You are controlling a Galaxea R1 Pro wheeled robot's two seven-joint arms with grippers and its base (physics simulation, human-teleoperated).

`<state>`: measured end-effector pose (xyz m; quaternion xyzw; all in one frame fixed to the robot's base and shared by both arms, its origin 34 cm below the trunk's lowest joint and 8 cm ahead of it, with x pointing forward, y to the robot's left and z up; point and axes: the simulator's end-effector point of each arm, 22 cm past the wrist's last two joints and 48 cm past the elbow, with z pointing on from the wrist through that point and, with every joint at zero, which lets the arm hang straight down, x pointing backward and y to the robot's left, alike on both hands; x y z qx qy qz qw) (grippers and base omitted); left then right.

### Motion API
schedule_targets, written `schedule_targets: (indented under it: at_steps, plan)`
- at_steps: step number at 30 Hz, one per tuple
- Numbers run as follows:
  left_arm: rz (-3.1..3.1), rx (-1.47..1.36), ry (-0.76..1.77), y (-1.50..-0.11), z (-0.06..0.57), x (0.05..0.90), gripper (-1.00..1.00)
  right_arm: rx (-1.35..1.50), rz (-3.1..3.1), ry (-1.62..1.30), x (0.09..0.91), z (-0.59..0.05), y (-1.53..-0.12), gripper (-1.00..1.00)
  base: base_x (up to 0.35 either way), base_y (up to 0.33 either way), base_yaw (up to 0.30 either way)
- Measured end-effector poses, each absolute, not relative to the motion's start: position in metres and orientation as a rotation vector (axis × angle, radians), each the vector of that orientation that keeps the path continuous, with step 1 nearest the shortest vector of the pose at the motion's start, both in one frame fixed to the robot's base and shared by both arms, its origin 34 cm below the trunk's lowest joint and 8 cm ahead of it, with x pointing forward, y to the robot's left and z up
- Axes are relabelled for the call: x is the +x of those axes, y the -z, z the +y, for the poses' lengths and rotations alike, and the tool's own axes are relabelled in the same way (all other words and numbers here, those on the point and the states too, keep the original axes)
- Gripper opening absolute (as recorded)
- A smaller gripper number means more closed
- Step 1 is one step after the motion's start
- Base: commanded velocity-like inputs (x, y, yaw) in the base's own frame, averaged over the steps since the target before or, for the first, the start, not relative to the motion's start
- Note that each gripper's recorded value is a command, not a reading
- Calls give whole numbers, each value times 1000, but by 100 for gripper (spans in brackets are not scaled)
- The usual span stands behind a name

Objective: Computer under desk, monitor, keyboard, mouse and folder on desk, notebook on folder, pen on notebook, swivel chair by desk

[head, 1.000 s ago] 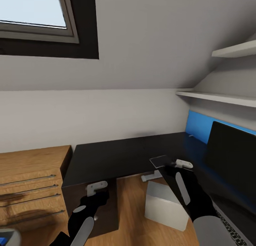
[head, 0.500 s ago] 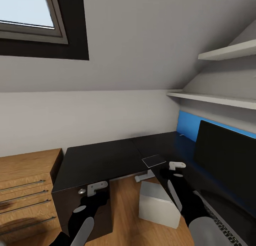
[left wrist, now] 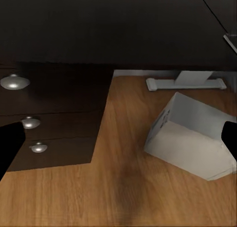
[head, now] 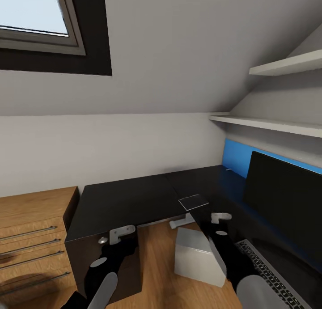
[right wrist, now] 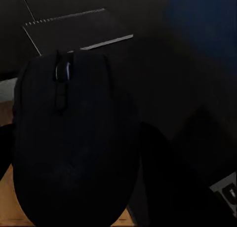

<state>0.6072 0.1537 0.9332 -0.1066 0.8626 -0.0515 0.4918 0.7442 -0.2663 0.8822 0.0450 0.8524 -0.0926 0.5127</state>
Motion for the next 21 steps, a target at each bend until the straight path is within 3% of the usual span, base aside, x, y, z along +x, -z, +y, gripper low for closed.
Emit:
schedule_targets:
  at_steps: [10,14,21]
  plan:
    - [2093,-220,152,-933,136,598,100,306,2168,314,751,-365,-849,-100,0,0,0]
    - [2094,-217,153,-933,135,597,100,345,2167,306,753,-372,-852,-100,6,0,0]
    - [2084,-208,164,-934,129,596,100,360,2168,301,753,-374,-852,-100,235,0,0]
